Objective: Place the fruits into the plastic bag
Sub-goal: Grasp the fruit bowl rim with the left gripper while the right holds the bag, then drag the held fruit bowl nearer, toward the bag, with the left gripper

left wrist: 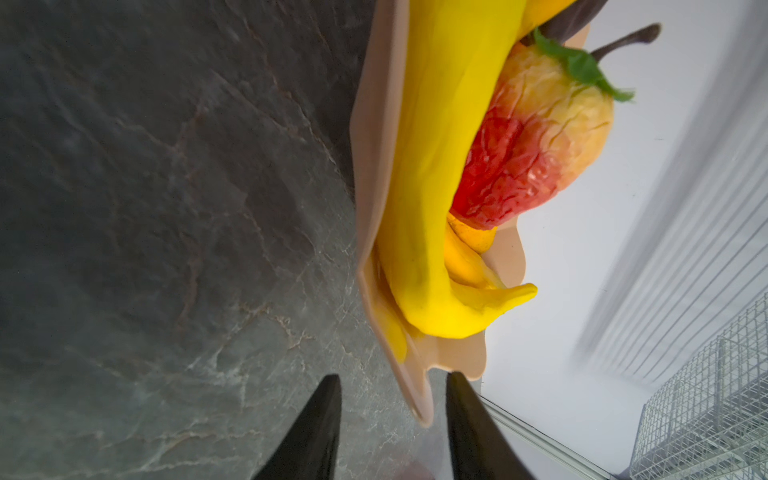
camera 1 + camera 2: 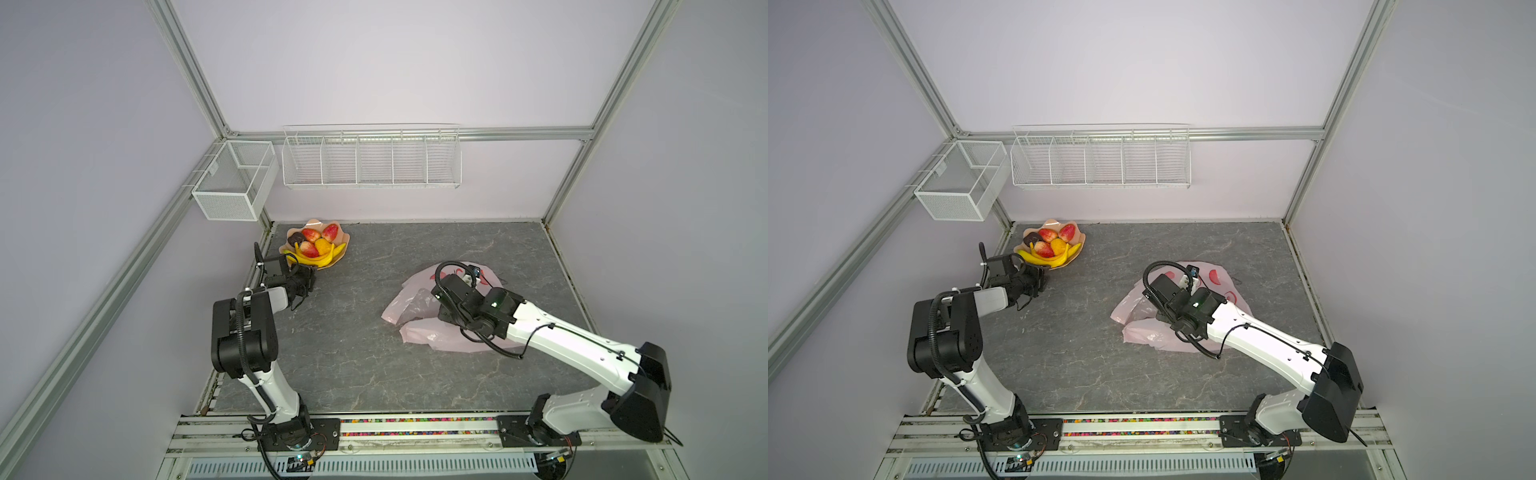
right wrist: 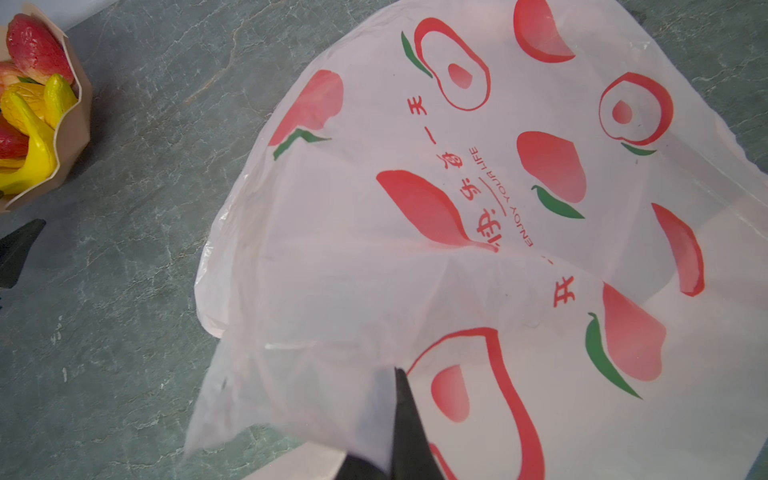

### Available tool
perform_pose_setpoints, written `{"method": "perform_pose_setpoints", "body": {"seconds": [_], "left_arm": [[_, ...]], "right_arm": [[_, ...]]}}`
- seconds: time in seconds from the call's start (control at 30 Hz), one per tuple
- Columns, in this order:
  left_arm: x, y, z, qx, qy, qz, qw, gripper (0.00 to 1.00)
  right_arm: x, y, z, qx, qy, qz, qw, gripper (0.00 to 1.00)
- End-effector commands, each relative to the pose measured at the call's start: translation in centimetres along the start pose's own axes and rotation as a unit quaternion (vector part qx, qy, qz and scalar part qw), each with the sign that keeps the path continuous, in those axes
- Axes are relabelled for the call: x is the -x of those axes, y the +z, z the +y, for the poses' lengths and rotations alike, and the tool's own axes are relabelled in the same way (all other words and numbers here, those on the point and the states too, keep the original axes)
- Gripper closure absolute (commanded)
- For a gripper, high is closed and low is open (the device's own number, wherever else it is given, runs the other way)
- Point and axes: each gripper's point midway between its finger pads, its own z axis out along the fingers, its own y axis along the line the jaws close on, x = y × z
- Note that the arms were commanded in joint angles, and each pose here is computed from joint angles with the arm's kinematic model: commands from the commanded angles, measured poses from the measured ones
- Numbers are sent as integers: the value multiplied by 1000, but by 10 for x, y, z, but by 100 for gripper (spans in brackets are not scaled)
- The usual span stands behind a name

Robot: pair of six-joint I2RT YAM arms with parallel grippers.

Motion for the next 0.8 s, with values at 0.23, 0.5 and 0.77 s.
{"method": "perform_pose_setpoints", "body": {"seconds": [0.23,0.5,0.77], "left_arm": [[11,13,-18,-18,-8,4,1000,66],[5,17,-14,1,-15,18,1000,77],[-4,17,-10,27,-20,29,999,88]], "right_arm": [[1,0,-7,-4,0,-2,1000,94],[2,0,-7,-4,-2,-3,1000,94],[2,-1,-7,-3,0,-4,1000,94]]}}
